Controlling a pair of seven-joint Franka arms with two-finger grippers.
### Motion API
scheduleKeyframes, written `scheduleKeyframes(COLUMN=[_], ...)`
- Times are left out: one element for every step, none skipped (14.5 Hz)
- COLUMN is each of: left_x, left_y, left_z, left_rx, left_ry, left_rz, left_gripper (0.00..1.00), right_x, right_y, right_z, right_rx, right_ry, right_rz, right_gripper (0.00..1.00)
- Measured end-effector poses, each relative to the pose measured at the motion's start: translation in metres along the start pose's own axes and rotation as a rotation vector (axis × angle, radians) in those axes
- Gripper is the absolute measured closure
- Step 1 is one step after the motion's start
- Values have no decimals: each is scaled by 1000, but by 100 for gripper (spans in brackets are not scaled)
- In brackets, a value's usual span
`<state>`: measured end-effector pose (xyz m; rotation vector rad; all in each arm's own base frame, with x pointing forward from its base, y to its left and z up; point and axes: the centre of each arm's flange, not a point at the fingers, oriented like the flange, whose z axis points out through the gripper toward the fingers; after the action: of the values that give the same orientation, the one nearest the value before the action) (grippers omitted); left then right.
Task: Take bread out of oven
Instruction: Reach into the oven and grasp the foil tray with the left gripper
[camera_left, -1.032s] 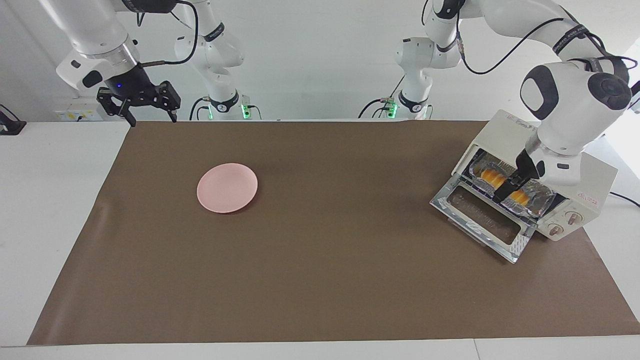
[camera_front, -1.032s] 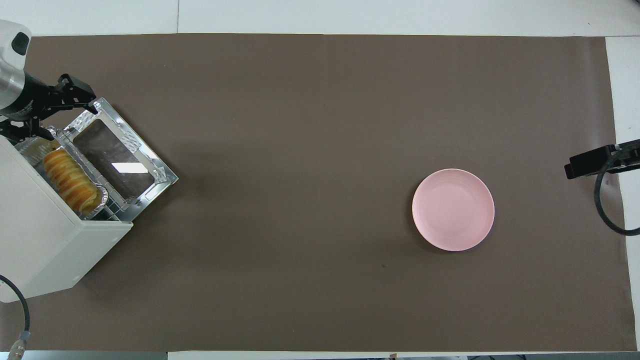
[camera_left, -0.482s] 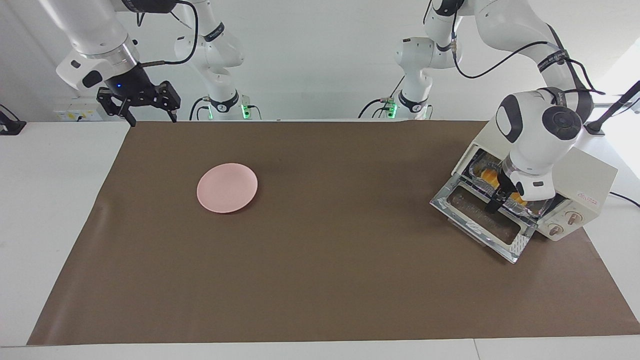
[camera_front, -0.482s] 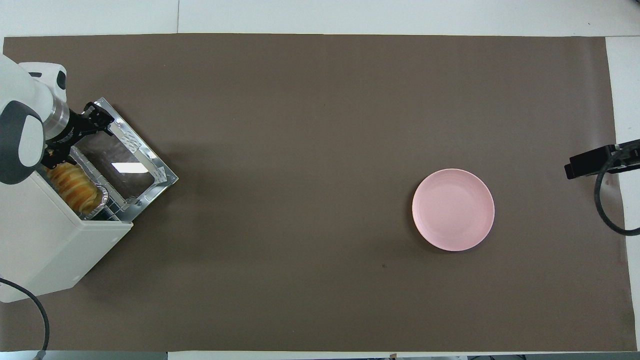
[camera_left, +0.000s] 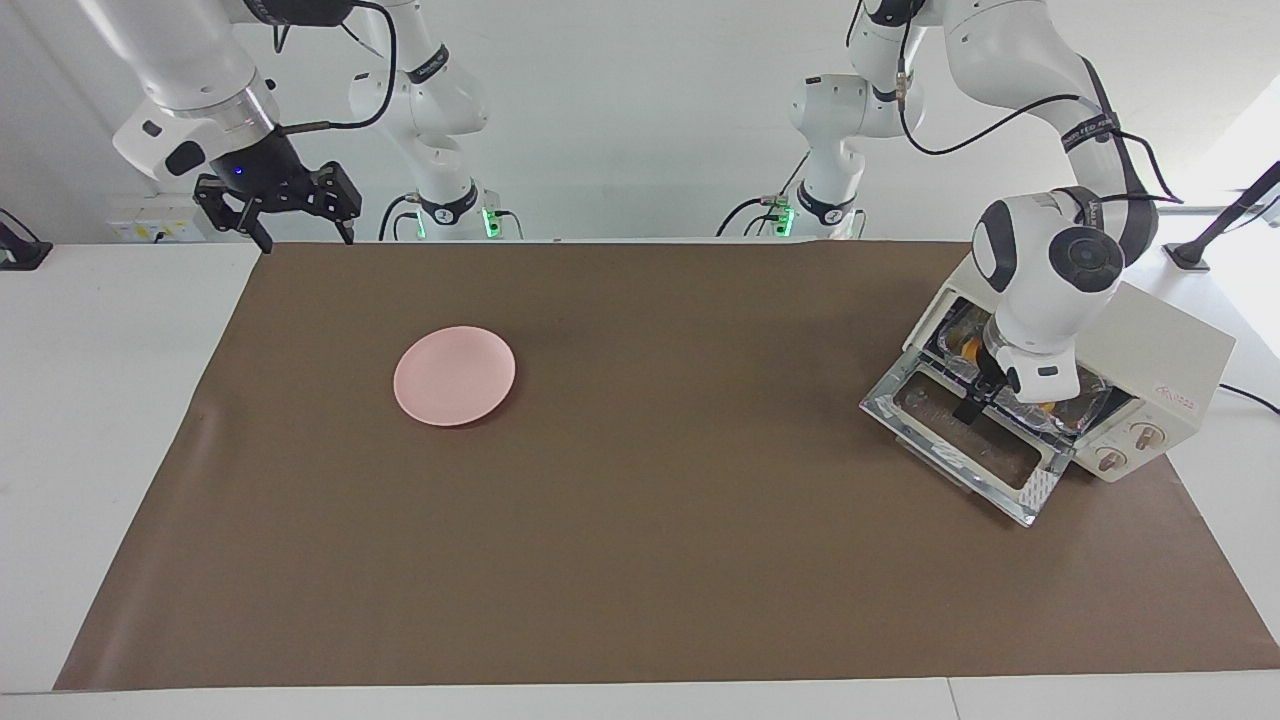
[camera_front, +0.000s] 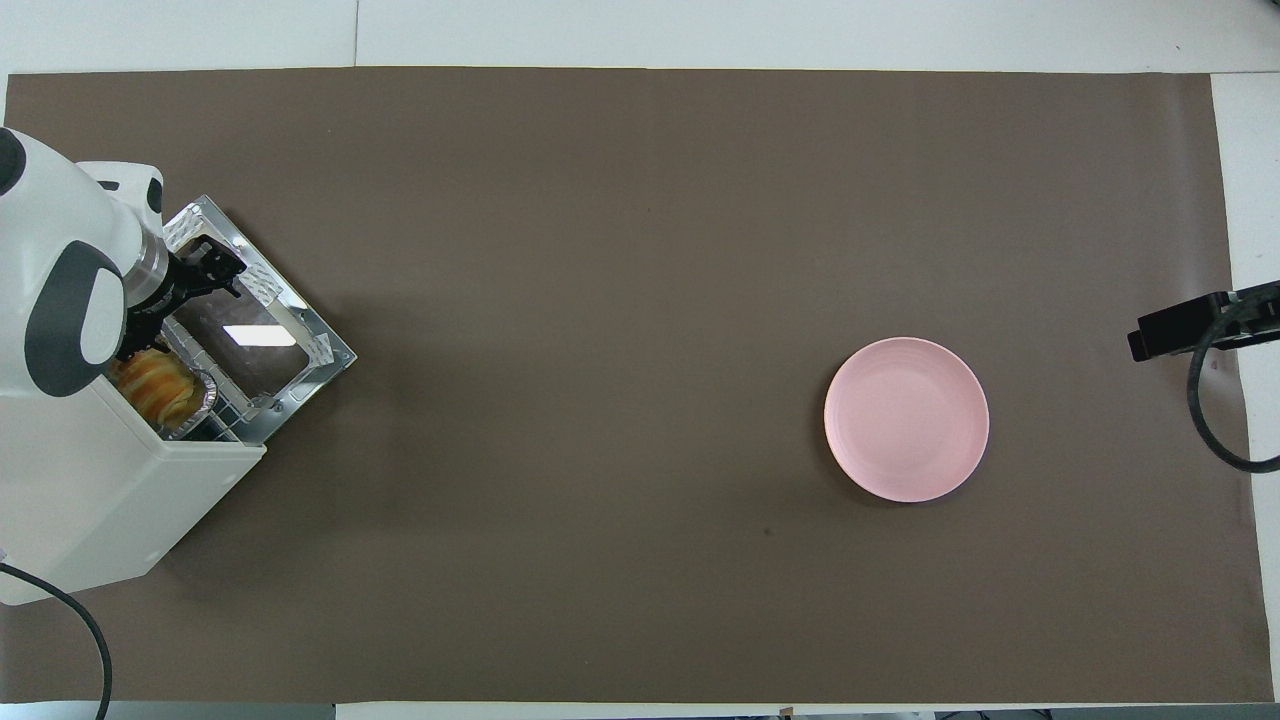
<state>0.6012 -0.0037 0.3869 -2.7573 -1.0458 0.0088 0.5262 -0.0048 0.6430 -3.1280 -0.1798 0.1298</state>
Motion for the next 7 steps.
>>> scheduleKeyframes(left_x=[-1, -1, -1, 0, 2, 3, 4], left_y=[0, 0, -2, -4, -7, -10, -11], left_z=[3, 4, 6, 9, 10, 12, 12], left_rx=[-1, 1, 4, 5, 4, 5, 5], left_ry=[3, 2, 1, 0, -1, -1, -1], left_rz=[-12, -22, -29, -36, -43, -48, -50], left_gripper=[8, 22, 35, 45, 56, 67, 78], right_x=[0, -1, -2, -3, -4, -4, -4], right_y=[-1, -2, -3, -3, -3, -3, -3], right_z=[0, 1, 1, 2, 2, 2, 2], right_rx=[0, 1, 2, 3, 3, 3, 3], right_ry=[-4, -10, -20, -27, -29, -29, -30], right_rz=[-2, -4, -5, -5, -5, -5, -5], right_gripper=[0, 0, 0, 0, 0, 0, 0])
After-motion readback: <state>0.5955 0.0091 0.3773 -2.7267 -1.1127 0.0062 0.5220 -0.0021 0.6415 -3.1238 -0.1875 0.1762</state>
